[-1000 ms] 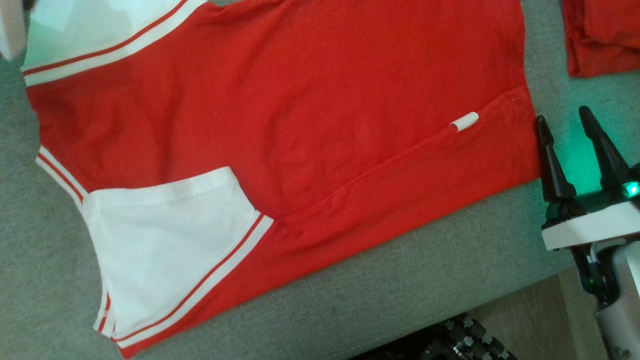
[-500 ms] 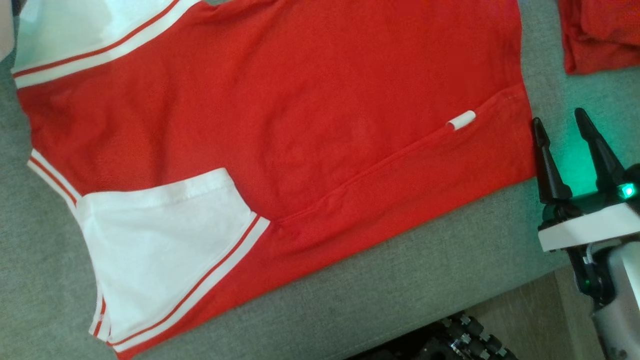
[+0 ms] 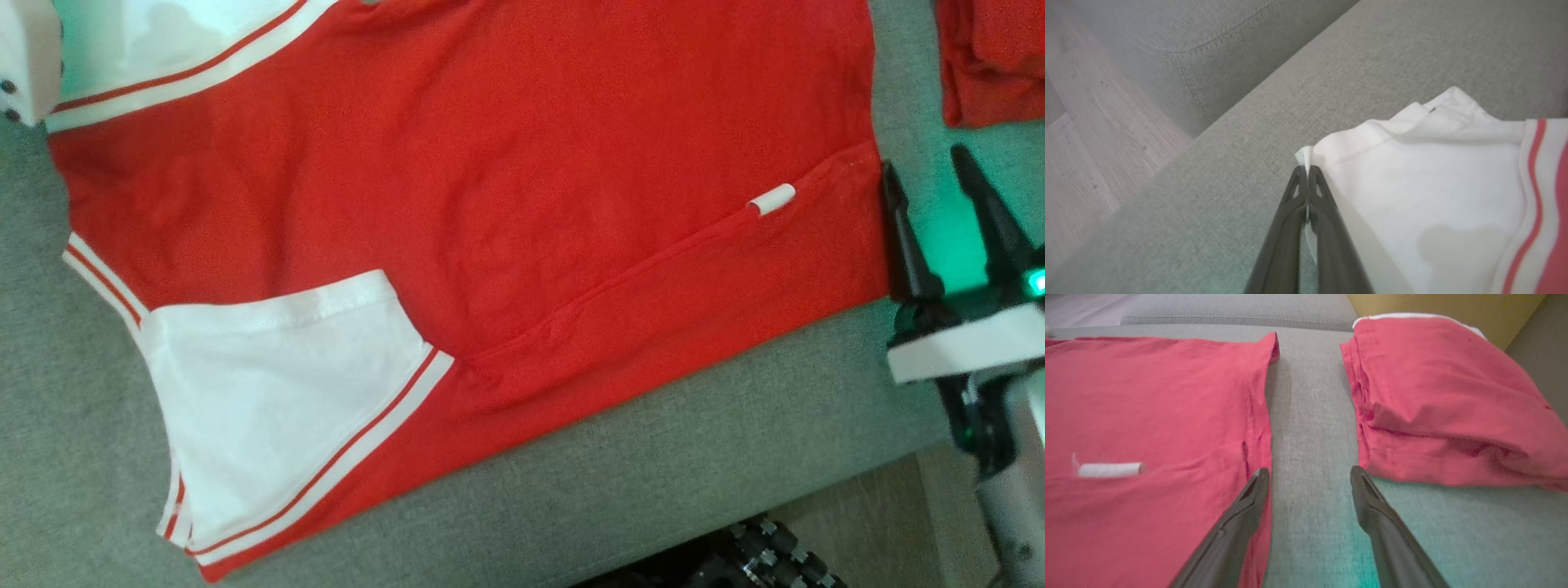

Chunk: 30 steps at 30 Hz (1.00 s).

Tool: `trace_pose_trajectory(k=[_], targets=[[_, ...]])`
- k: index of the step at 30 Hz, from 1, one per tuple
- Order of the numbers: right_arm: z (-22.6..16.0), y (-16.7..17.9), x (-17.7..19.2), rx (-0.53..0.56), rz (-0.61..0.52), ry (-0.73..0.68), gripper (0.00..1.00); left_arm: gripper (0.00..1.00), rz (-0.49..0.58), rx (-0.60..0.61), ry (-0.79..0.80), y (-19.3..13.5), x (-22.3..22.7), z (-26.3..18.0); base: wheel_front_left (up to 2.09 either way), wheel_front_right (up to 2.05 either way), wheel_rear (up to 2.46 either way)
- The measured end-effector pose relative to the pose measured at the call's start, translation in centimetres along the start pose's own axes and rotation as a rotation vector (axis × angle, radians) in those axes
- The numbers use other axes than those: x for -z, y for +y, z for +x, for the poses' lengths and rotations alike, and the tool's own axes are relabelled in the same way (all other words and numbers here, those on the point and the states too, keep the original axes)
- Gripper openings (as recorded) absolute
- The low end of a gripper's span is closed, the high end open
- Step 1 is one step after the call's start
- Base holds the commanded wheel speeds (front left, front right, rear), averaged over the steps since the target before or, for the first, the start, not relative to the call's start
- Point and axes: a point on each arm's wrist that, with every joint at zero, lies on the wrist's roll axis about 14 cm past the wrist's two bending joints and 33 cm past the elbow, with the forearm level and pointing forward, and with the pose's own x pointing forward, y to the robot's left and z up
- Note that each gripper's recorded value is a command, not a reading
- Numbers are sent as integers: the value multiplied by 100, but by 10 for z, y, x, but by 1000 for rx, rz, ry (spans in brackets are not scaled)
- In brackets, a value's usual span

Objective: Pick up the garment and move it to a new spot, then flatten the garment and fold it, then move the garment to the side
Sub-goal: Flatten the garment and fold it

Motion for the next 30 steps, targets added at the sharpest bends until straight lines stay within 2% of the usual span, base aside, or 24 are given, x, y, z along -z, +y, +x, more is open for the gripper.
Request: trace_pose_trajectory(k=[9,16,22,30], targets=[[46,12,-50,-102,-31,-39,100,0,68,-54,-99,15,-21,-15,0,0,0],[99,3,-83,-127,-151,9,100,0,97,-77,-129,23,-24,-24,0,0,0],[127,9,-74,-161,-228,106,100,0,114,-84,-139,25,-21,-31,0,0,0],[140,15,-63,-202,-304,178,100,0,121,-97,-146,28,-18,-40,0,0,0]])
